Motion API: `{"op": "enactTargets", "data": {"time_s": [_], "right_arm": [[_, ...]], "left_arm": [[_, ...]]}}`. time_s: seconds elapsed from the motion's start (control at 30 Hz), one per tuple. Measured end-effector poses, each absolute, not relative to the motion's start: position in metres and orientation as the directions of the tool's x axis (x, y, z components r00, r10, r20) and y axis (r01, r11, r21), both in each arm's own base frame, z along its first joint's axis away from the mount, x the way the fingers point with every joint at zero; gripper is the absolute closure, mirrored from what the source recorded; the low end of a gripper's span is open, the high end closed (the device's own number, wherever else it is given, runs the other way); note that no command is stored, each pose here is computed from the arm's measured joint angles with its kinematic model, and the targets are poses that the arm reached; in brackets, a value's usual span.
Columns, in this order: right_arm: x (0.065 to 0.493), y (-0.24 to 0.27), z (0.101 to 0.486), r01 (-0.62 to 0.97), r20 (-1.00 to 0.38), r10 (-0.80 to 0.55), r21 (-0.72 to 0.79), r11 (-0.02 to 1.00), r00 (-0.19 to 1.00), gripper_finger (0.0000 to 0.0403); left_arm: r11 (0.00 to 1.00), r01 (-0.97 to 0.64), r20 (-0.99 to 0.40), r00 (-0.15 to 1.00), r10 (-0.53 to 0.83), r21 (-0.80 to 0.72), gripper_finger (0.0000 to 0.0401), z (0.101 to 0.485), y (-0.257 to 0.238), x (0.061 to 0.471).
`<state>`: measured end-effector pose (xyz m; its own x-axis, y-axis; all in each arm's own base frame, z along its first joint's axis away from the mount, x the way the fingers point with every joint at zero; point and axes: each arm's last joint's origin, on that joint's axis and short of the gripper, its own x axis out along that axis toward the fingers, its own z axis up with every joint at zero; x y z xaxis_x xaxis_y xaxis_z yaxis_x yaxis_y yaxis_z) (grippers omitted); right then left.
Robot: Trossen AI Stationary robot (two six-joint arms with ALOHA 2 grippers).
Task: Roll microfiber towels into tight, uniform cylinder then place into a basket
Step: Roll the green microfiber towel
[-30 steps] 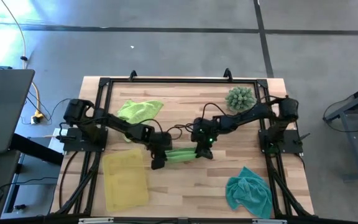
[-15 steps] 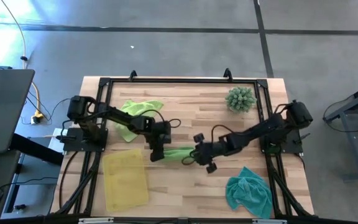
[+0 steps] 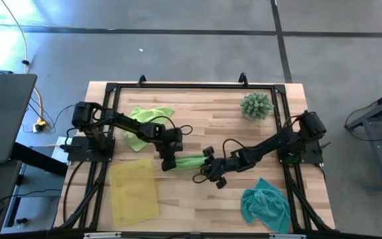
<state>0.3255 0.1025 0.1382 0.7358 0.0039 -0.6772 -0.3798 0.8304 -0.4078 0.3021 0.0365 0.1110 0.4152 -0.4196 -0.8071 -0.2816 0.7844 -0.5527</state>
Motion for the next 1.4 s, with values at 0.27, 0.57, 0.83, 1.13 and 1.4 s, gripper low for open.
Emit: {"op": "enactTargets", "data": {"time_s": [0.27,0.57,0.83,1.13,1.4], "right_arm": [[0.329,0.089,0.131,-0.319,-0.688,-0.065,-0.416,0.852,0.723,0.0253],[0.332,0.073,0.13,-0.293,-0.709,-0.062,-0.368,0.882,0.702,0.0185],[0.332,0.057,0.126,-0.289,-0.755,-0.01,-0.264,0.92,0.656,0.0186],[0.328,0.046,0.122,-0.179,-0.806,-0.012,-0.146,0.973,0.592,0.0213],[0.323,0.046,0.119,-0.093,-0.84,-0.015,-0.077,0.993,0.542,0.0279]], "left_arm": [[0.792,-0.275,-0.81,0.415,-0.414,-0.545,0.039,0.111,0.034,0.303],[0.791,-0.274,-0.808,0.419,-0.414,-0.547,0.0389,0.112,0.034,0.303],[0.784,-0.246,-0.791,0.423,-0.442,-0.57,0.0388,0.113,0.036,0.303],[0.79,-0.251,-0.79,0.449,-0.417,-0.56,0.0347,0.118,0.051,0.301],[0.863,-0.177,-0.81,0.471,-0.349,-0.474,0.0303,0.15,0.072,0.3]]}}
